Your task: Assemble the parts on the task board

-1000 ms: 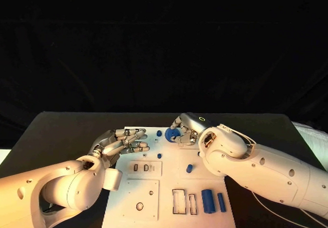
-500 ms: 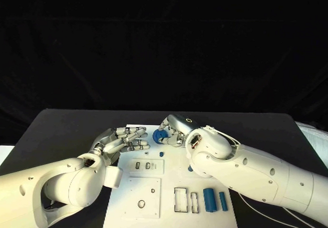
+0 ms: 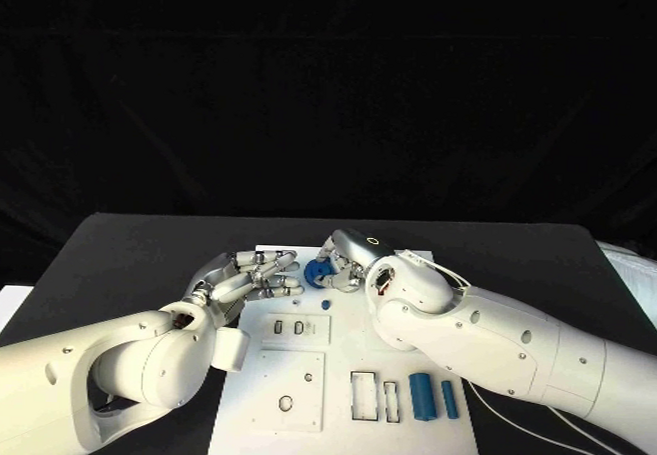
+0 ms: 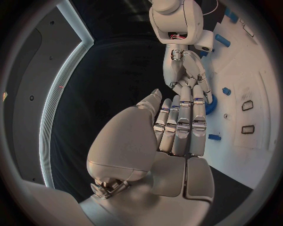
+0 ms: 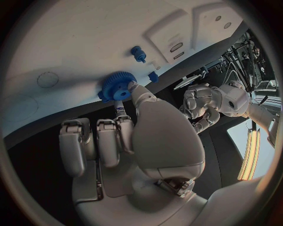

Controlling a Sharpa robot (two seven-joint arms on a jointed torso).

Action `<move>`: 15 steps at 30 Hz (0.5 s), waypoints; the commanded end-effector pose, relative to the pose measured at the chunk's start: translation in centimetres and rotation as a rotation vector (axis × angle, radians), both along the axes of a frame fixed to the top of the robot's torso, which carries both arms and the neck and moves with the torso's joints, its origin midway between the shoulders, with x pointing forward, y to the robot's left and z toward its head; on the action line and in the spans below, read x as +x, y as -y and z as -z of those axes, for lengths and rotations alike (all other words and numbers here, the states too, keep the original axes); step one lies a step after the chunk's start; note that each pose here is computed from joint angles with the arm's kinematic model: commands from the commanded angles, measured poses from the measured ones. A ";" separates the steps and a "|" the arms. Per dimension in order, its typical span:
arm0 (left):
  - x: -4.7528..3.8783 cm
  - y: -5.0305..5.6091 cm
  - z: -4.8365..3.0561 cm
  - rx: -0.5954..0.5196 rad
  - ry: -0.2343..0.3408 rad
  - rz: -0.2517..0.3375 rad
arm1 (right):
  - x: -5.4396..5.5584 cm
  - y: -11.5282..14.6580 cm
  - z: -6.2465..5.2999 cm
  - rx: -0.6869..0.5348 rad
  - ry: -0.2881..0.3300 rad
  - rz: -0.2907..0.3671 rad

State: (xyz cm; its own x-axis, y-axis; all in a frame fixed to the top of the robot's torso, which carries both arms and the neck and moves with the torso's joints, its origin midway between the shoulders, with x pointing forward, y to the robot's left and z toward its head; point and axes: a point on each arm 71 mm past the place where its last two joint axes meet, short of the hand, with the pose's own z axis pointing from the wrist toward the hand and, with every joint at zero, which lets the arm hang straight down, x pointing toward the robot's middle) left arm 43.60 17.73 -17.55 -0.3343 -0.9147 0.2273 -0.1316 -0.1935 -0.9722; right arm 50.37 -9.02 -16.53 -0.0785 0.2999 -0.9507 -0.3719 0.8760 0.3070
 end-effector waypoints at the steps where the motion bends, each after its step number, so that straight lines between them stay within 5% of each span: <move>1: -0.05 0.2 -0.17 -0.014 0.005 0.019 | 0.2 0.2 0.2 0.006 -0.016 0.021; 15: -0.07 0.2 -0.23 -0.014 0.005 0.019 | 0.4 0.4 0.9 0.025 -0.112 0.007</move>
State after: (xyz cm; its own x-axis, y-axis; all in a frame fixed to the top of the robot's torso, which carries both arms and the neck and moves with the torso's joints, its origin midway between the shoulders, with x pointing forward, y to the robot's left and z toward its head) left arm 43.59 17.73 -17.50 -0.3348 -0.9144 0.2277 -0.1322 -0.1936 -0.9721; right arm 50.81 -9.41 -16.85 -0.1240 0.3241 -0.9379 -0.3394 0.8743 0.3470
